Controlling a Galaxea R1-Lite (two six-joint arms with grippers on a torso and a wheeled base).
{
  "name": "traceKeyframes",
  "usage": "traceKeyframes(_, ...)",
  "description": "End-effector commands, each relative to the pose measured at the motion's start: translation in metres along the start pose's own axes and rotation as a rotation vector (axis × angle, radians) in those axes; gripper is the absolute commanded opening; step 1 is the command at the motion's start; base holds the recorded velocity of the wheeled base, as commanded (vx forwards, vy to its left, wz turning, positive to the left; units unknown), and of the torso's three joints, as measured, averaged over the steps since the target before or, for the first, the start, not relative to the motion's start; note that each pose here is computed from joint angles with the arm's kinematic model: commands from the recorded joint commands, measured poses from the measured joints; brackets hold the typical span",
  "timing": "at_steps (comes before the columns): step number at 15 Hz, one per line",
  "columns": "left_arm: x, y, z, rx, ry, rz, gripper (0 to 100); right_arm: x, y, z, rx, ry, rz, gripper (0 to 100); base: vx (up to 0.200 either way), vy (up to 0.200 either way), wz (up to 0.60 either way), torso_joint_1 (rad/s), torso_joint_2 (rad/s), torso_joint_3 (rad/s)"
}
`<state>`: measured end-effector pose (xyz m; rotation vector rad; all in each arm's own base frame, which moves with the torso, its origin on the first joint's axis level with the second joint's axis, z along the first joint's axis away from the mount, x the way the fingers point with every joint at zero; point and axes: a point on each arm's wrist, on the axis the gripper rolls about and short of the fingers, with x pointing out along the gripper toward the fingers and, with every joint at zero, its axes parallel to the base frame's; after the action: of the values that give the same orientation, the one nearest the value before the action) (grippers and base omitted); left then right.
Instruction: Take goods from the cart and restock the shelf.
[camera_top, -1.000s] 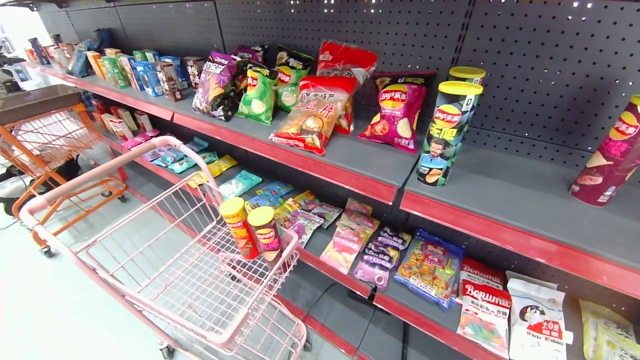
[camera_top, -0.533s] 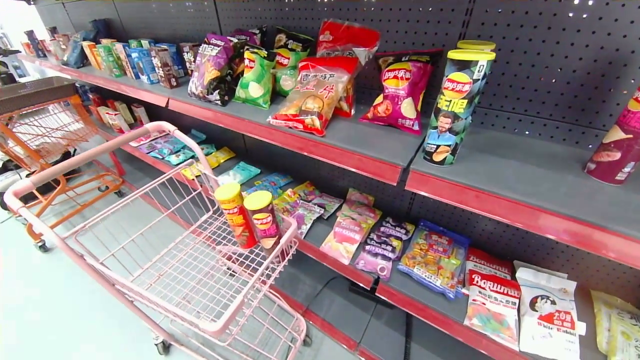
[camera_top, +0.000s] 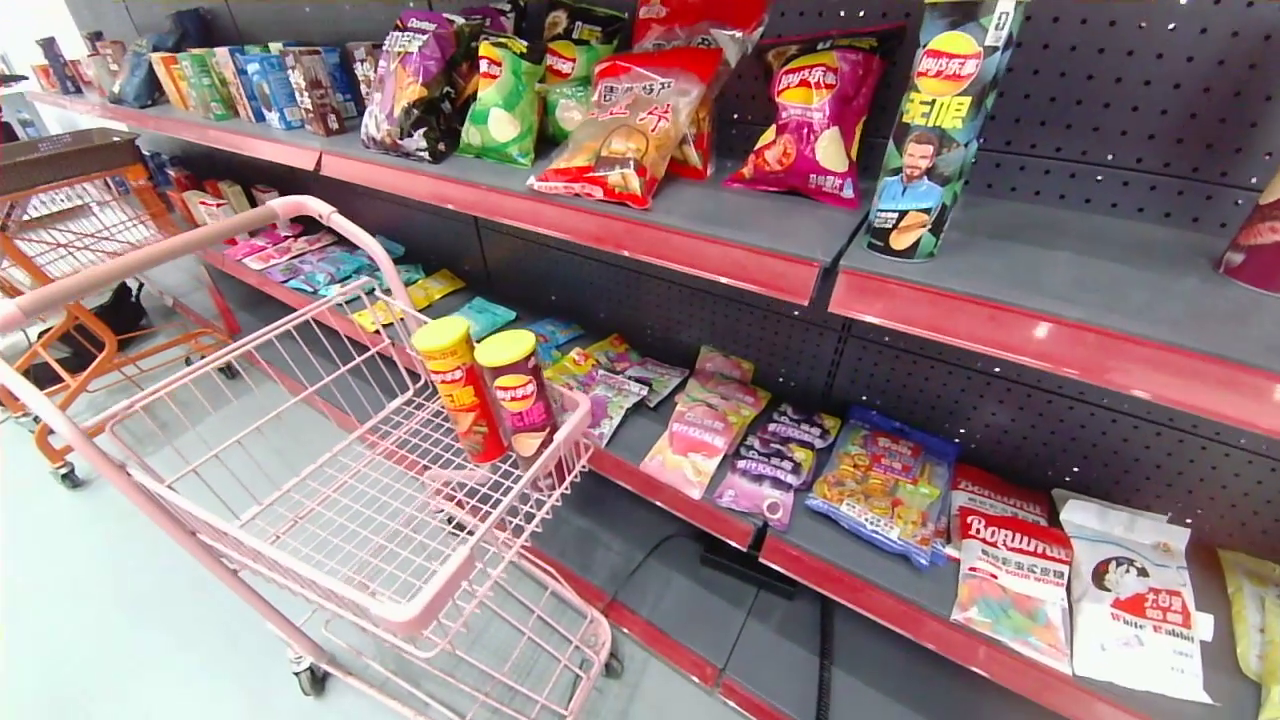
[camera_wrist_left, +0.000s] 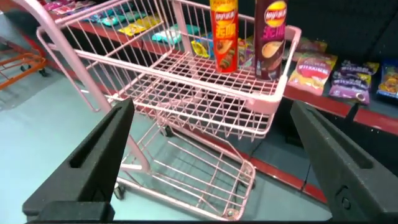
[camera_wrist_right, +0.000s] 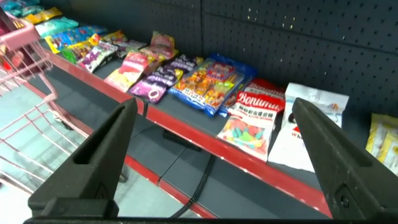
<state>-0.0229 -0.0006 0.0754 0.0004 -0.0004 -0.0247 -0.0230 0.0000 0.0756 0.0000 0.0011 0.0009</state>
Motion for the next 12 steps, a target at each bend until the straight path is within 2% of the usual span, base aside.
traceKeyframes(1,0.000,0.000,0.000,0.003,-0.001,-0.001,100,0.000,0.000,0.000,0.000,0.002,0.001,100,0.000,0.000,0.00,-0.124,0.51,0.373)
traceKeyframes(2,0.000,0.000,0.001,0.014,-0.004,-0.014,100,0.000,0.000,0.000,0.000,0.002,-0.001,100,0.000,0.000,0.00,-0.071,0.29,0.212)
traceKeyframes(3,-0.003,-0.001,0.013,0.021,-0.035,-0.049,100,0.000,0.000,0.000,0.000,0.002,0.001,100,0.000,0.000,0.00,-0.036,0.16,0.124)
traceKeyframes(4,0.000,-0.001,0.061,-0.014,-0.048,-0.089,100,0.000,0.000,0.000,0.000,0.002,0.001,100,0.000,0.000,0.00,-0.022,0.11,0.071)
traceKeyframes(5,0.014,-0.001,0.113,-0.095,-0.040,-0.095,100,0.000,0.000,0.000,0.000,0.000,-0.001,100,0.000,0.000,0.00,-0.017,0.06,0.051)
traceKeyframes(6,0.047,-0.001,0.179,-0.190,-0.035,-0.100,100,0.000,0.000,0.000,0.000,0.002,-0.001,100,0.000,0.000,0.00,0.000,0.00,0.000)
traceKeyframes(7,0.076,-0.001,0.180,-0.169,0.045,-0.087,100,0.000,0.000,0.000,0.000,0.000,0.001,100,0.000,0.000,0.00,0.000,0.00,0.000)
traceKeyframes(8,0.099,-0.001,0.170,-0.146,0.093,-0.084,100,0.000,0.000,0.000,0.000,0.000,0.001,100,0.000,0.000,0.00,0.000,0.00,0.000)
traceKeyframes(9,0.126,-0.001,0.158,-0.147,0.119,-0.084,100,0.000,0.000,0.000,0.000,0.000,-0.001,100,0.000,0.000,0.00,0.000,0.00,0.000)
traceKeyframes(11,0.168,-0.002,0.146,-0.146,0.097,-0.108,100,0.000,0.000,0.000,0.000,0.000,-0.001,100,0.000,0.000,0.00,0.000,0.00,0.000)
traceKeyframes(12,0.187,-0.004,0.136,-0.145,0.151,-0.137,100,0.000,0.000,0.000,0.000,0.000,0.001,100,0.000,0.000,0.00,0.000,0.00,0.000)
